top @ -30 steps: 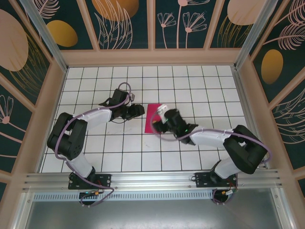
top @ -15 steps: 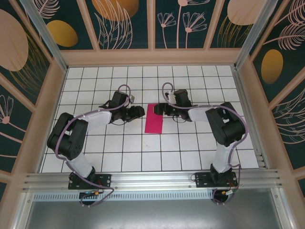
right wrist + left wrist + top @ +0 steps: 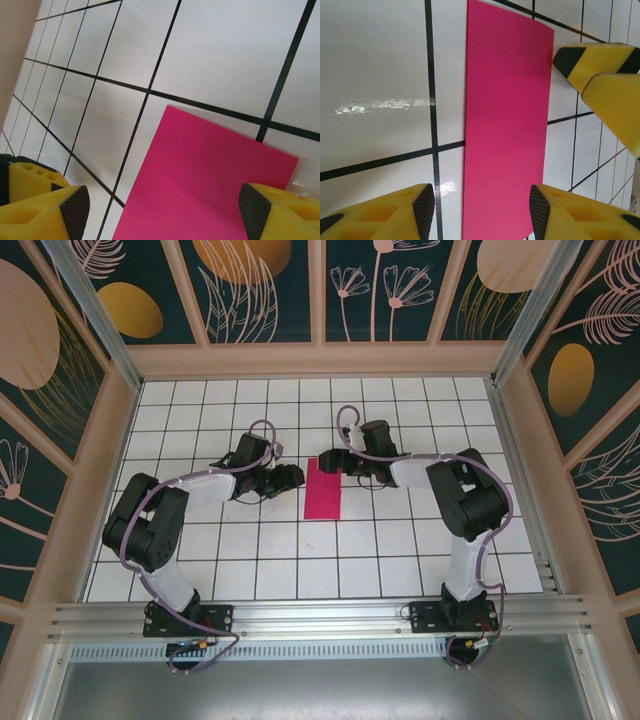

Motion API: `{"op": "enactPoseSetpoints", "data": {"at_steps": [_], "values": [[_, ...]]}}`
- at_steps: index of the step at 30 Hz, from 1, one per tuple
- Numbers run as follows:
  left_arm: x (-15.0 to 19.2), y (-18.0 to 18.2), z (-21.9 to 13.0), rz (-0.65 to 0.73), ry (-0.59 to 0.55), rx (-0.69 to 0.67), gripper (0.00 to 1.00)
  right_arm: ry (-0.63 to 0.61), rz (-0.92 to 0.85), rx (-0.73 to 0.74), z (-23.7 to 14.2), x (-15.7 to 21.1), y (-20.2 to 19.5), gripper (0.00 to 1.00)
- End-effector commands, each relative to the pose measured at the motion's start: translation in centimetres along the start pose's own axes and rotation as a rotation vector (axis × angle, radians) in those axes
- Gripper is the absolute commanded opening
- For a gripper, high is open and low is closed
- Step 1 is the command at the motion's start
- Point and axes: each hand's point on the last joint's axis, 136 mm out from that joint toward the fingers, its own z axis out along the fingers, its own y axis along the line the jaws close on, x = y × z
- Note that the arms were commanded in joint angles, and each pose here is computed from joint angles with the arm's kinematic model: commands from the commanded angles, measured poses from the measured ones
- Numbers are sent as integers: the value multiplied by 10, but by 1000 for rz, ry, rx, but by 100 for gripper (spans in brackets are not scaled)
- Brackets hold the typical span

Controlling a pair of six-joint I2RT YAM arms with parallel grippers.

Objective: Fold a paper plane with a square sheet of paper (fold left side to right side)
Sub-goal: Third fold the triangle at the center of the table.

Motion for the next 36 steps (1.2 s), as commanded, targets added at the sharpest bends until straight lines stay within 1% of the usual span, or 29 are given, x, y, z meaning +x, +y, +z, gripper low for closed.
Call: {"op": "enactPoseSetpoints", "data": {"at_steps": [1, 7, 11, 17, 22, 26, 30, 36], "values": [[2, 0, 4, -6, 7, 18, 56, 31, -8, 37, 7, 2, -9, 81], [6, -4, 8, -2, 25, 35, 56, 105, 24, 138, 11, 19, -32, 81], [11, -7, 16, -2, 46, 50, 56, 148, 25, 167, 13, 29, -41, 79], [20, -9, 29, -2, 79, 49, 54, 191, 16, 197, 18, 35, -50, 66], [26, -10, 34, -2, 94, 47, 53, 210, 16, 223, 20, 37, -54, 61], [31, -13, 36, 3, 109, 60, 48, 220, 14, 229, 22, 40, -55, 55], [33, -17, 37, 7, 113, 69, 47, 226, 15, 235, 24, 41, -56, 55], [32, -14, 33, 9, 101, 50, 40, 224, 7, 241, 23, 40, -56, 54]]}}
